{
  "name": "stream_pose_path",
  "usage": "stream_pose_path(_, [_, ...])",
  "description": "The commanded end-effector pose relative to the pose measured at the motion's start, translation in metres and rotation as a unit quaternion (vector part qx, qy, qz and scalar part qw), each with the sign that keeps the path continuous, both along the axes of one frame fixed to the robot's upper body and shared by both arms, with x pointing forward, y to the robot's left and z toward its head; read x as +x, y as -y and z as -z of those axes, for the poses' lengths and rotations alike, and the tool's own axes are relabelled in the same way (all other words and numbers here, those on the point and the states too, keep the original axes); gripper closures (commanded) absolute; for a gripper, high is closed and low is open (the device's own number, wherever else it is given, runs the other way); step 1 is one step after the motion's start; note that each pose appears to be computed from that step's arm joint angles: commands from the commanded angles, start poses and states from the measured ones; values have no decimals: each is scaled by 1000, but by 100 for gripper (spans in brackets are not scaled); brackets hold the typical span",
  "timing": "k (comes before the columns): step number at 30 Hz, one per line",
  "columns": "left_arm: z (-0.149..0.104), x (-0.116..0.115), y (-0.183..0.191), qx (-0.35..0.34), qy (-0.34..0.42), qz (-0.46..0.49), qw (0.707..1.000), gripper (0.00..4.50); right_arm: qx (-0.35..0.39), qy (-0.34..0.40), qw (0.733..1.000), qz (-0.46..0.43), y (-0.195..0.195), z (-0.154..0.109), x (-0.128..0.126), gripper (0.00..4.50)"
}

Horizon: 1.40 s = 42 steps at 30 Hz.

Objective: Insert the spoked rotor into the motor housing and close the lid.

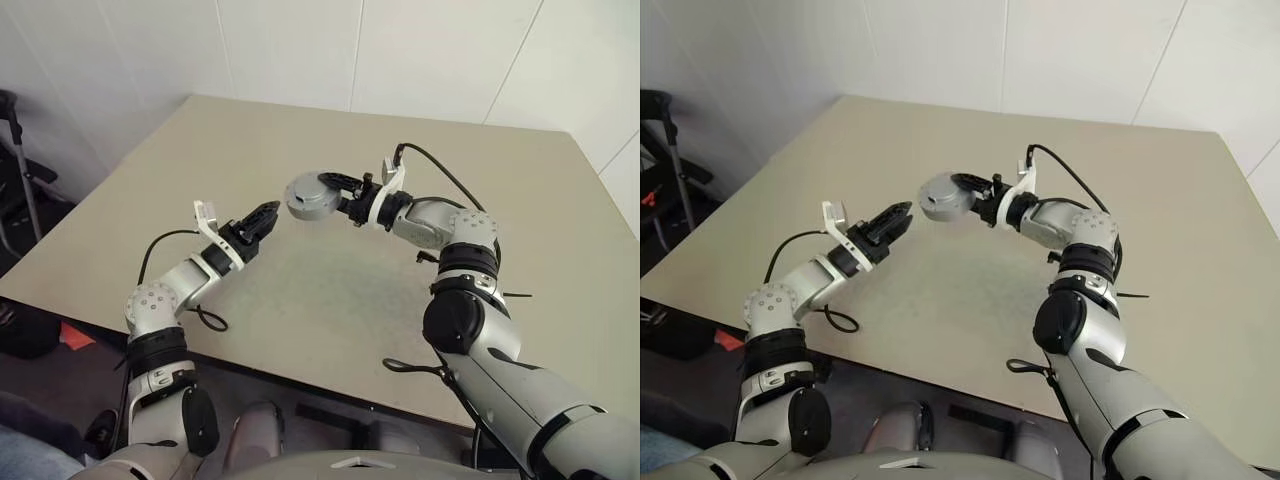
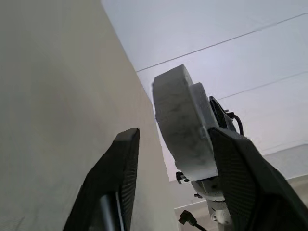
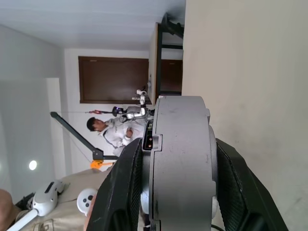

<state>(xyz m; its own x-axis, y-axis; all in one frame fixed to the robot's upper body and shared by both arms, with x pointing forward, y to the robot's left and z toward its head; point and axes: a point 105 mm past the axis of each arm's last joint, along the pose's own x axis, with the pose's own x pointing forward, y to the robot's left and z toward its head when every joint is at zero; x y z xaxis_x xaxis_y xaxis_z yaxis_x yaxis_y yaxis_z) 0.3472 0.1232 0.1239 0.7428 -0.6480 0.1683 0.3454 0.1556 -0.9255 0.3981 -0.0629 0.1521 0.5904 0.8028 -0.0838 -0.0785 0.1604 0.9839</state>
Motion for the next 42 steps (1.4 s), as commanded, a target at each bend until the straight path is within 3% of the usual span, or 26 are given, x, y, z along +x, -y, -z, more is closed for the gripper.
stream_pose_path(1, [-13, -6, 3, -33, 11, 32, 999, 63, 26, 49, 998, 8, 3, -30, 4, 246])
stream_pose_path(2, [-13, -8, 5, -47, 6, 42, 998, 36, 27, 50, 998, 7, 3, -30, 4, 246])
stream_pose_path(12, [-14, 5, 11, -118, -25, 60, 991, 36, 31, 74, 997, -10, -3, -44, -3, 246])
stream_pose_path(28, [-25, 24, 54, -140, -26, 124, 982, 36, 16, 85, 996, -11, -5, -37, -11, 246])
stream_pose_path(41, [-25, 32, 56, -134, -20, 120, 983, 36, 9, 86, 996, 1, -3, -37, -7, 246])
stream_pose_path(42, [-25, 32, 56, -134, -19, 120, 984, 54, 8, 86, 996, 2, -2, -37, -6, 246])
